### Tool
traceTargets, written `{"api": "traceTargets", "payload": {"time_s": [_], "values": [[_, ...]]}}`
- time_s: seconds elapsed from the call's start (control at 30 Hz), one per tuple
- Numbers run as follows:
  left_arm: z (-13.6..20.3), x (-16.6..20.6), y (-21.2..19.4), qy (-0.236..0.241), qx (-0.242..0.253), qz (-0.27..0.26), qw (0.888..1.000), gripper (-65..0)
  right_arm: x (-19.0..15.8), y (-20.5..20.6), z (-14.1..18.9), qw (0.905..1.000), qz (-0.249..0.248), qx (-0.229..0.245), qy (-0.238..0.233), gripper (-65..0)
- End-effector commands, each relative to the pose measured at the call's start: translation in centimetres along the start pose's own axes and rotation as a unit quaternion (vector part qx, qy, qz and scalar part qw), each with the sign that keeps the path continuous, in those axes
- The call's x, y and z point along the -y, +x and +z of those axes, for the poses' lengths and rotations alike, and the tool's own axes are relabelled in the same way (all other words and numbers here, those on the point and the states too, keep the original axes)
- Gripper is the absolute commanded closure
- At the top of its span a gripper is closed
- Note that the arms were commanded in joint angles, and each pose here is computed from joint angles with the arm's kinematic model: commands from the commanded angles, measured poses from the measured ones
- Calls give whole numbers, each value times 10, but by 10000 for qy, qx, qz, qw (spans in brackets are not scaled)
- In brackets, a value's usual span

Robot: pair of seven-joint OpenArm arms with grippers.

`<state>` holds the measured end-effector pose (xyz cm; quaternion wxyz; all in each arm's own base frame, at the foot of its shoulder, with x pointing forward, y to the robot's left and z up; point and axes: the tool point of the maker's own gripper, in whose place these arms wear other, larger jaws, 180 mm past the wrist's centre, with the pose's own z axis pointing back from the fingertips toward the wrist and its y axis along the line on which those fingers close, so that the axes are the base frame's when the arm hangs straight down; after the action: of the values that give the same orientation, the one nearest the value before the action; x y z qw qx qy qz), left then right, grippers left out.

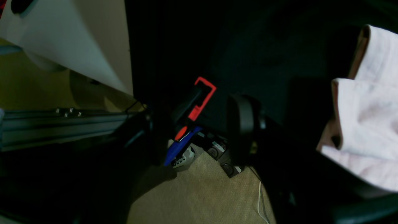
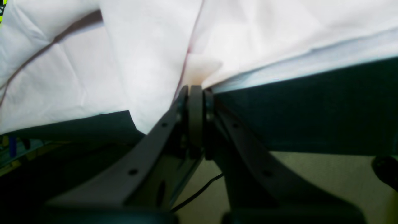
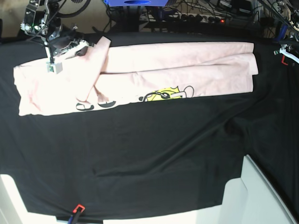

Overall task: Fold the T-shirt properly
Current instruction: 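Press and adjust the folded end with the right gripper, then release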

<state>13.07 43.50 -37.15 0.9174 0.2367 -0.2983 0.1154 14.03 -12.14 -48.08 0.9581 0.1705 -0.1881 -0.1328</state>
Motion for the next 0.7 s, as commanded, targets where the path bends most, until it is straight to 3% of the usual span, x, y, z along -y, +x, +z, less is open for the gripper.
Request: {"api": "traceTargets", "payload": {"time_s": [0.0, 0.33, 0.4, 0.5, 0.53, 0.67], "values": [[3, -10, 11, 107, 165, -52, 9998, -289, -5, 11, 3, 9998, 46, 186, 81, 0], [3, -9, 11, 103, 162, -46, 9998, -289, -25, 23, 8, 9984, -63, 15, 561, -7], [3, -9, 11, 103, 162, -46, 9998, -289, -29, 29, 14, 9983, 18, 123, 573, -71], [3, -9, 11, 103, 162, -46, 9998, -289, -35, 42, 29, 9975, 185, 398, 558, -235], [3, -9, 11, 103, 162, -46, 9998, -289, -36, 46, 34, 9970, 247, 489, 548, -263], [3, -9, 10, 98, 151, -38, 9998, -289, -40, 52, 44, 9962, 369, 573, 535, -270]]}}
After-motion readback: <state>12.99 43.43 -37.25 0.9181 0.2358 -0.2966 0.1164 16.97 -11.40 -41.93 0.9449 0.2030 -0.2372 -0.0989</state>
